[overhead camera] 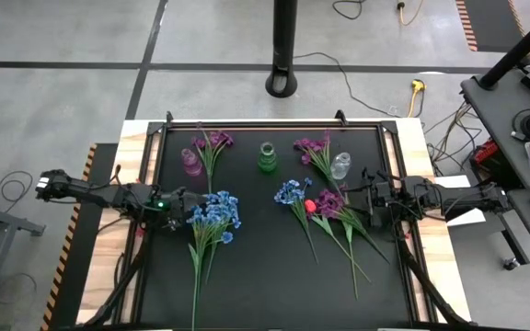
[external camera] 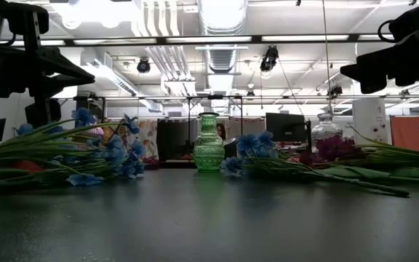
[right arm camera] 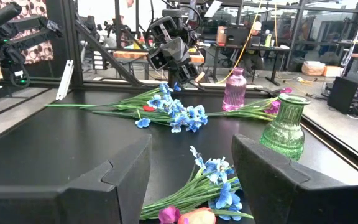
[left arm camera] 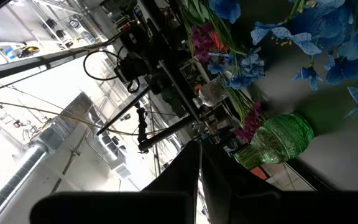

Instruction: Sort flowers into vase by color

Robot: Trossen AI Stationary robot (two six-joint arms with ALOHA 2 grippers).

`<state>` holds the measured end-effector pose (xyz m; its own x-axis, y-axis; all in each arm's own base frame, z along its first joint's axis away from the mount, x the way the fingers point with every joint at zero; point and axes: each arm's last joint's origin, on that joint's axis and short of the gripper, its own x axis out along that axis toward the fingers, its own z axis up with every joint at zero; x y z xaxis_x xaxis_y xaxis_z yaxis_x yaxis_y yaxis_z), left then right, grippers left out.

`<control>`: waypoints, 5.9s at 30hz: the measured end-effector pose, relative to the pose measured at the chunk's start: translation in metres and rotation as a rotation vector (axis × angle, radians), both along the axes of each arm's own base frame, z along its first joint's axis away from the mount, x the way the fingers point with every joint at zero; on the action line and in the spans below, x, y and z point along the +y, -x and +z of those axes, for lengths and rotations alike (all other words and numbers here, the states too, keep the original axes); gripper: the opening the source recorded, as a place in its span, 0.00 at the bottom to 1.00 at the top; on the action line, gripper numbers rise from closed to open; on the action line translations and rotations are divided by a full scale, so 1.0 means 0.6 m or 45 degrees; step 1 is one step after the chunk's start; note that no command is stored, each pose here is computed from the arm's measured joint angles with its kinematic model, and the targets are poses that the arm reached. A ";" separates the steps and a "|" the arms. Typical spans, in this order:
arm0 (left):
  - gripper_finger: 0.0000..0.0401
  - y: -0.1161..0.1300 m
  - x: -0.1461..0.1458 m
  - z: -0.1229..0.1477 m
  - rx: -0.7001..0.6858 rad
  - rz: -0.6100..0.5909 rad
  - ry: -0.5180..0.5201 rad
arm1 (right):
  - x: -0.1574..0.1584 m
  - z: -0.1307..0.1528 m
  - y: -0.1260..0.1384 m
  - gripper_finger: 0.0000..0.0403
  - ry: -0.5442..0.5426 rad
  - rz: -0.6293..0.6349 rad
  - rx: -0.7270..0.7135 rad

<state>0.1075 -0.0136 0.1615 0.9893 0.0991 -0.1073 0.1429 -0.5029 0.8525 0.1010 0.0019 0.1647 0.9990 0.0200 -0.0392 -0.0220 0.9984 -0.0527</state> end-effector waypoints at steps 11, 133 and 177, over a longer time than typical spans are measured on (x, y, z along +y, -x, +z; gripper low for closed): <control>0.00 0.000 0.000 0.000 0.000 0.000 0.000 | 0.000 0.000 0.000 0.53 0.000 0.000 0.000; 0.00 -0.142 -0.041 0.167 0.133 0.592 3.084 | 0.009 -0.023 -0.445 0.68 -0.573 -0.747 1.501; 0.00 -0.168 -0.046 0.174 0.144 0.575 3.032 | -0.084 0.210 -0.414 0.07 -0.175 -0.407 -0.229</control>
<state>0.2082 -0.0414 0.2658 0.9364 -0.1036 -0.3354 -0.0120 0.9454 -0.3258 0.3494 -0.0483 0.2904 0.9464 -0.3004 0.1186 0.2885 0.9514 0.1077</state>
